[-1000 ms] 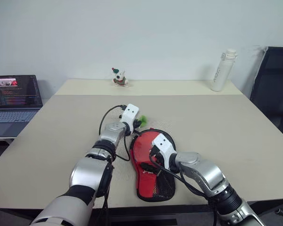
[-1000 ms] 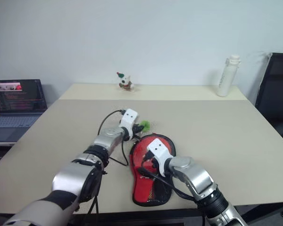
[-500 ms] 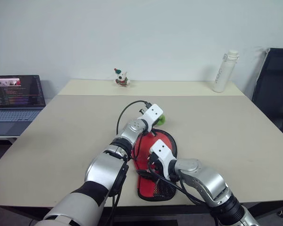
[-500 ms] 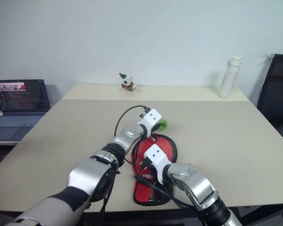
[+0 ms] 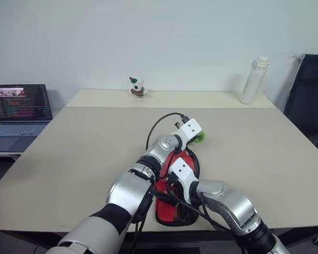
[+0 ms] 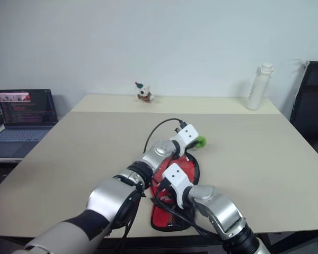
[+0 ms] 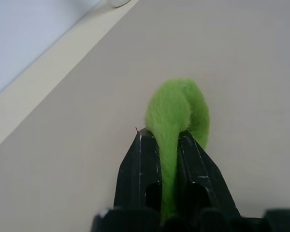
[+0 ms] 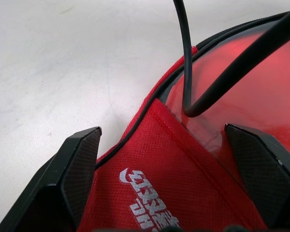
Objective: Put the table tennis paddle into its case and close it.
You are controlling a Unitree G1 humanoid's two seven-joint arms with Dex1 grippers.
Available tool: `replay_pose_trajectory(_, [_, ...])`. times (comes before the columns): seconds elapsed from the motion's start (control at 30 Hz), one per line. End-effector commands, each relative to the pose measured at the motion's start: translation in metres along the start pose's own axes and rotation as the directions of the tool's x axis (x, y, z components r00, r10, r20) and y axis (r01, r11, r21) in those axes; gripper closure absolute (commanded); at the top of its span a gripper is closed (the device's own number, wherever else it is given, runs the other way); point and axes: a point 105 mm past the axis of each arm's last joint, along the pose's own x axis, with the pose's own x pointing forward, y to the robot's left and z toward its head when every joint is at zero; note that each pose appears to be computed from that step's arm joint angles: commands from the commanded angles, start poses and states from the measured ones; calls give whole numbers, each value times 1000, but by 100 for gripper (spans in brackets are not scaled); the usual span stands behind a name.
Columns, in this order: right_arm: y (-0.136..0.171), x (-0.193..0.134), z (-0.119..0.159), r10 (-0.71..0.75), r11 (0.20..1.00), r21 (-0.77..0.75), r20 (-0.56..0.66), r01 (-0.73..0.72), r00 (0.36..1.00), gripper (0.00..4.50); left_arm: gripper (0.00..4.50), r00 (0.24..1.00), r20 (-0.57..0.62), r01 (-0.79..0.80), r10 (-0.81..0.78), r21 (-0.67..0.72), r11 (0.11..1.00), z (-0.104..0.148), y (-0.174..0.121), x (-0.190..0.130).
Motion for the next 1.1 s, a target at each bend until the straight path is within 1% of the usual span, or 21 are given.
replay_pose_trajectory(0.03, [3,6,-44,25,996,91,-166,-10,986,0,448,987,143,70,-69,-3,998,37,-7,3])
replay_pose_trajectory(0.07, [3,6,-43,25,996,90,-165,-11,986,0,448,985,142,98,-95,-16,995,34,-10,2])
replay_pose_trajectory(0.13, [1,7,-42,26,996,87,-163,-11,986,0,374,985,129,122,-117,-28,992,28,-11,1])
replay_pose_trajectory(0.17, [1,7,-41,27,996,85,-161,-13,987,0,347,985,117,131,-128,-21,991,25,-11,0])
replay_pose_trajectory(0.27, [-1,9,-37,31,997,77,-154,-19,988,0,242,994,78,84,-83,-20,996,15,-1,-3])
replay_pose_trajectory(0.37, [-4,10,-33,30,997,69,-147,-20,989,0,136,999,32,5,-3,-90,996,6,20,-10])
replay_pose_trajectory(0.43, [-6,11,-30,28,998,65,-142,-19,989,0,136,1000,15,-16,17,-102,995,2,28,-14])
replay_pose_trajectory(0.6, [-13,3,-13,34,998,52,-104,-28,994,0,136,993,18,-111,115,-140,984,2,67,-34])
replay_pose_trajectory(0.8, [-21,-26,23,56,998,39,-11,-56,998,0,136,984,111,-115,142,-220,969,9,98,-61])
replay_pose_trajectory(0.83, [-26,-35,37,43,998,38,28,-44,999,0,136,983,140,-82,120,-250,965,7,101,-70])
replay_pose_trajectory(0.9, [-38,-57,67,20,999,43,105,-25,994,0,136,980,188,1,60,-307,952,-4,102,-89])
replay_pose_trajectory(0.93, [-42,-66,77,13,998,52,133,-20,991,0,136,978,204,37,33,-327,944,-8,100,-97])
replay_pose_trajectory(1.0, [-48,-78,87,8,998,61,155,-18,988,0,136,977,214,87,-15,-329,940,-15,92,-108])
replay_pose_trajectory(1.1, [-61,-95,100,-12,999,49,184,3,983,0,136,970,219,171,-102,-325,930,-22,69,-119])
